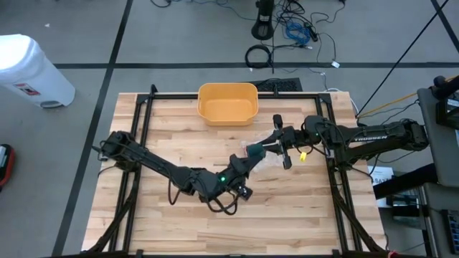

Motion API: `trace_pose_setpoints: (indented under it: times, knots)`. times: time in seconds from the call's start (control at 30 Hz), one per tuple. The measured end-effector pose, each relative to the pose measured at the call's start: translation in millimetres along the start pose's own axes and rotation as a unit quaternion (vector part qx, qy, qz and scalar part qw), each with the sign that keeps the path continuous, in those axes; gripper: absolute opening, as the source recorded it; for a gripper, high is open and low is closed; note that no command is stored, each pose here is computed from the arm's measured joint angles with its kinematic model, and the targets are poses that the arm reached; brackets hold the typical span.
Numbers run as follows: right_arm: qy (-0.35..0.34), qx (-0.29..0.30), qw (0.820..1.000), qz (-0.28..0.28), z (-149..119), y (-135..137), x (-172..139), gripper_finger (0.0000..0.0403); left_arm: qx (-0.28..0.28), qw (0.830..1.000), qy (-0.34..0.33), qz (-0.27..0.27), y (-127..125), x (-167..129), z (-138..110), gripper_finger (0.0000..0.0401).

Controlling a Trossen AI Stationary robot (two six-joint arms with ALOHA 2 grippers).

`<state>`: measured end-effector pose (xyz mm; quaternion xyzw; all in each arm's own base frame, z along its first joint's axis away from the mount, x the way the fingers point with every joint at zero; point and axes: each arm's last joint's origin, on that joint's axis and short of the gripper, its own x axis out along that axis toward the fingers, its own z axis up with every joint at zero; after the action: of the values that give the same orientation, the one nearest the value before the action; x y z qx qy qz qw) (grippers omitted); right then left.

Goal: Roll bandage
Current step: Roll the green bandage

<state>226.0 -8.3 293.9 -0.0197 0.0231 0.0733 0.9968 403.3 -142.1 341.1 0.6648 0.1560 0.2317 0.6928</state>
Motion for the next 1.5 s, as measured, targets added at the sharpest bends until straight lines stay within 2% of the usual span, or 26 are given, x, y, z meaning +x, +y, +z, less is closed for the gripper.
trace_pose_setpoints:
  times: [0.2, 0.47, 0.9, 1.03, 1.5]
  knots:
    - [0.001, 0.014, 1.000, 0.005, -0.1, 2.0, 0.4, 0.0034, 0.017, 0.999, 0.040, -0.003, -0.3, 2.3, -4.1, 0.0005]
    - [-0.011, 0.019, 0.999, 0.035, 2.7, 15.6, 2.2, 0.0034, 0.013, 0.997, 0.075, -0.005, -0.6, 2.1, -6.0, 0.0005]
    - [-0.012, 0.039, 0.997, 0.060, 3.6, 27.7, 3.2, 0.0034, 0.000, 0.997, 0.082, -0.007, -1.2, -3.4, -2.2, 0.0005]
    - [-0.009, 0.040, 0.997, 0.063, 3.0, 28.1, 3.2, 0.0034, 0.018, 0.997, 0.077, -0.019, -4.4, -9.5, 2.4, 0.0006]
    - [-0.008, 0.052, 0.996, 0.075, 3.1, 32.2, 3.4, 0.0034, 0.008, 0.997, 0.077, -0.020, -4.8, -13.1, 4.8, 0.0076]
